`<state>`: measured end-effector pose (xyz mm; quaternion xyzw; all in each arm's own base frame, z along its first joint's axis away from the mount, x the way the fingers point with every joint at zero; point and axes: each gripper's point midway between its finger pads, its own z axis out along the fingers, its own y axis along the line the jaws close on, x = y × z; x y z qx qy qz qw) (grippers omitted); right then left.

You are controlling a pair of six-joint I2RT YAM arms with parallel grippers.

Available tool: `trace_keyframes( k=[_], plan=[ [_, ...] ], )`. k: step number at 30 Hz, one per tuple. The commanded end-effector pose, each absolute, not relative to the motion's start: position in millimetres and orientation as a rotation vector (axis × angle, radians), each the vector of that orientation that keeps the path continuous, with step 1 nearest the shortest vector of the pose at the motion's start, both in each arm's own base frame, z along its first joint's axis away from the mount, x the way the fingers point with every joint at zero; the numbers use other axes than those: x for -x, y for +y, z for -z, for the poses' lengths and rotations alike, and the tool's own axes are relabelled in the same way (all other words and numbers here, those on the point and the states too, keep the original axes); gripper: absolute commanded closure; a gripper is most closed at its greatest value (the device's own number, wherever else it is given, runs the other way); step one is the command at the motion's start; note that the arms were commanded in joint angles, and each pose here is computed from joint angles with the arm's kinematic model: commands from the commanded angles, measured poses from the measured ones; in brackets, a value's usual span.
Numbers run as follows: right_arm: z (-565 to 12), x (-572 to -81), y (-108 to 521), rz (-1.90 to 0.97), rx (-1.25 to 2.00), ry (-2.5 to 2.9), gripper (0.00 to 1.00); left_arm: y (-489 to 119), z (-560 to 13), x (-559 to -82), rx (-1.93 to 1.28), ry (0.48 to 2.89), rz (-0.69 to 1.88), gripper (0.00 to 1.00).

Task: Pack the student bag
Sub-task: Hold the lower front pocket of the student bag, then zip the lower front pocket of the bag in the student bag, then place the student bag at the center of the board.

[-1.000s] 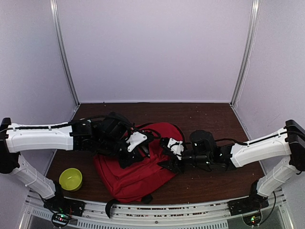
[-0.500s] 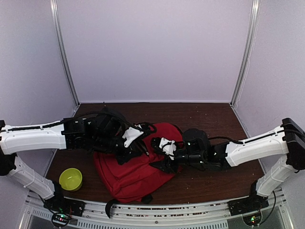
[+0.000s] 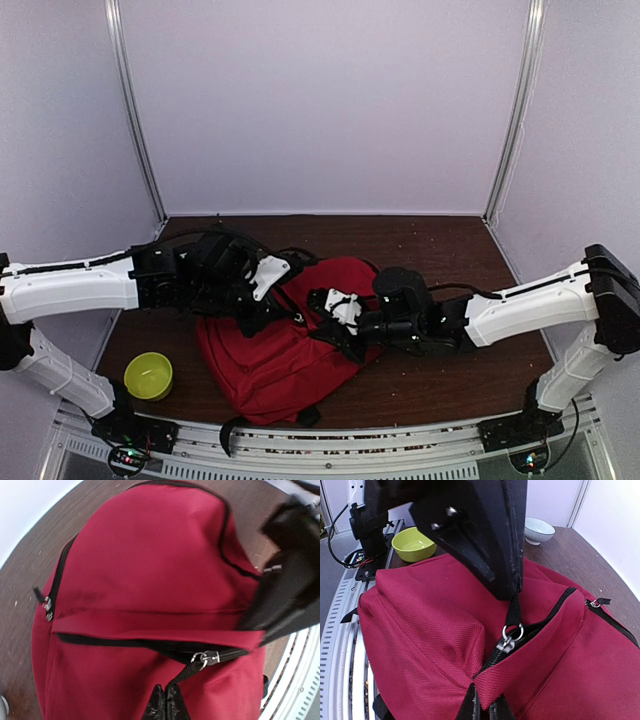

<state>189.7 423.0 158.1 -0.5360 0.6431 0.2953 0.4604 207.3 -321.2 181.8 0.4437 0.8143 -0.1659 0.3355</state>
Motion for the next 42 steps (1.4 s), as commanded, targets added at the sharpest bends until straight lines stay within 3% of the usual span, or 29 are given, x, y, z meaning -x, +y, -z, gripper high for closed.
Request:
trace_keyframes(
  k=[1,16,27,32,37,42],
  plan=[
    [-153,-184,404,-0.680,1.340,1.616,1.00,-280,-180,-243,-0.912,2.216,0.334,1.00],
    [-158,-138,382,-0.690,1.462,1.561,1.00,-180,-188,-311,-0.692,2.307,-0.010,1.00],
    [-164,-117,369,-0.743,1.486,1.543,1.00,-173,-151,-325,-0.719,2.392,-0.078,1.00],
    [-184,-148,357,-0.618,1.319,1.576,1.00,-191,-164,-333,-0.716,2.358,0.025,1.00],
    [-223,-236,317,-0.379,0.982,1.661,1.00,-198,-196,-338,-0.672,2.284,0.076,1.00],
    [-257,-296,300,-0.438,0.767,1.676,1.00,-200,-210,-322,-0.594,2.245,0.215,1.00]
  ],
)
